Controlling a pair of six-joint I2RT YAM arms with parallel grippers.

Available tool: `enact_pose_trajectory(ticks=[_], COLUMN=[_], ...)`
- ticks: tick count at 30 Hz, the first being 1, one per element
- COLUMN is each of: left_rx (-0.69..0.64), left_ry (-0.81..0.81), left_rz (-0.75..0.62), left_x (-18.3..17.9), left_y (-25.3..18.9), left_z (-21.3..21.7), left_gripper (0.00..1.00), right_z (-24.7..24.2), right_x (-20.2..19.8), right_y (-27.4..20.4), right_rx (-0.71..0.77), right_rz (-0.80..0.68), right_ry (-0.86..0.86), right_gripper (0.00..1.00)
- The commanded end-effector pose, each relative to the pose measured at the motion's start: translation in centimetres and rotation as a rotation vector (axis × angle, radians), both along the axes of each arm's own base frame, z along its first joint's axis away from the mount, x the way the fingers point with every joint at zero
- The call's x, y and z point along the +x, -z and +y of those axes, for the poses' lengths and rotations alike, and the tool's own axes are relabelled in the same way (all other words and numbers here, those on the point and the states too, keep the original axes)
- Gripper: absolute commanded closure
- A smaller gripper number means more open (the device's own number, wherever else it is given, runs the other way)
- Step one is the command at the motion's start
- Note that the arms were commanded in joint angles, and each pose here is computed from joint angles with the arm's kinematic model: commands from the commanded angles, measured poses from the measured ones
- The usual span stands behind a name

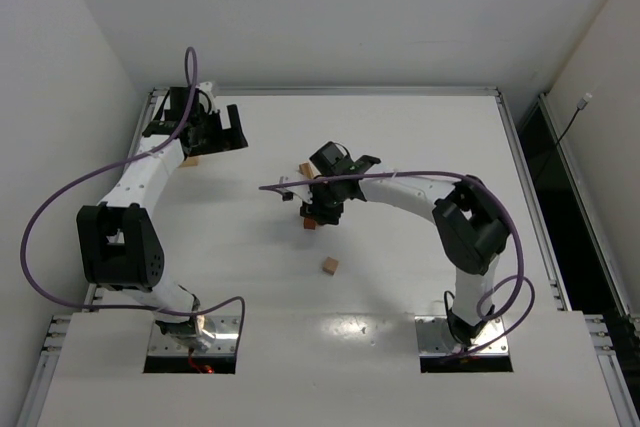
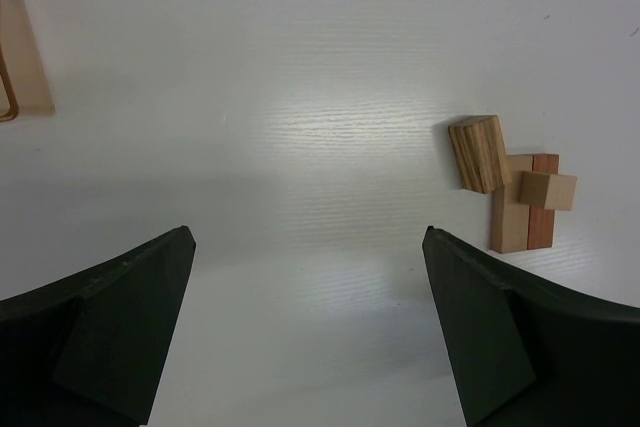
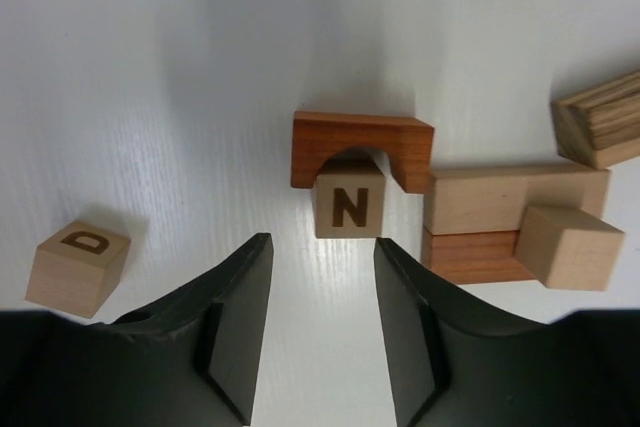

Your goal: Build the wood block tower

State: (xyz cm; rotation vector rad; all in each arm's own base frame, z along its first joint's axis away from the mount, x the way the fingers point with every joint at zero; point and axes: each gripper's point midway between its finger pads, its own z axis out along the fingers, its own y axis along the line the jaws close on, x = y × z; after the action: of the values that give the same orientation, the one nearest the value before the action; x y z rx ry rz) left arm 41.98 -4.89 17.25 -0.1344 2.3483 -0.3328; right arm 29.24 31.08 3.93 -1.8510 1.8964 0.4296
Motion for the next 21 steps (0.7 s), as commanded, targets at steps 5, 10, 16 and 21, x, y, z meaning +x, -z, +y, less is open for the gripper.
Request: enact_pose_trajectory(ticks=[5, 10, 16, 21], left_rx=[-0.017, -0.017, -0.017, -0.017], left_ry=[-0.005, -0.005, -0.005, -0.005], left_rz=[-0.041, -0.041, -0.032, -0.041], left_x=[0.7, 0.7, 0.8, 0.9], left_y=[-1.2, -1.2, -0.8, -1.2], left_z=[0.2, 0.2, 0.2, 0.2], left_gripper=[0.03, 0.03, 0.03, 0.03], right_z=[1.0, 1.0, 0.7, 0.7], right_x=[1.9, 2.1, 2.1, 1.9], right_y=[-1.9, -0.9, 0.6, 1.3], right_rx=[0.056, 0.035, 0.007, -0.006], right_rz=[-0.103, -0.093, -0.054, -0.034], right_ry=[0.050, 0.054, 0.058, 0.043], right_gripper=[0.50, 0.46, 0.42, 0.39])
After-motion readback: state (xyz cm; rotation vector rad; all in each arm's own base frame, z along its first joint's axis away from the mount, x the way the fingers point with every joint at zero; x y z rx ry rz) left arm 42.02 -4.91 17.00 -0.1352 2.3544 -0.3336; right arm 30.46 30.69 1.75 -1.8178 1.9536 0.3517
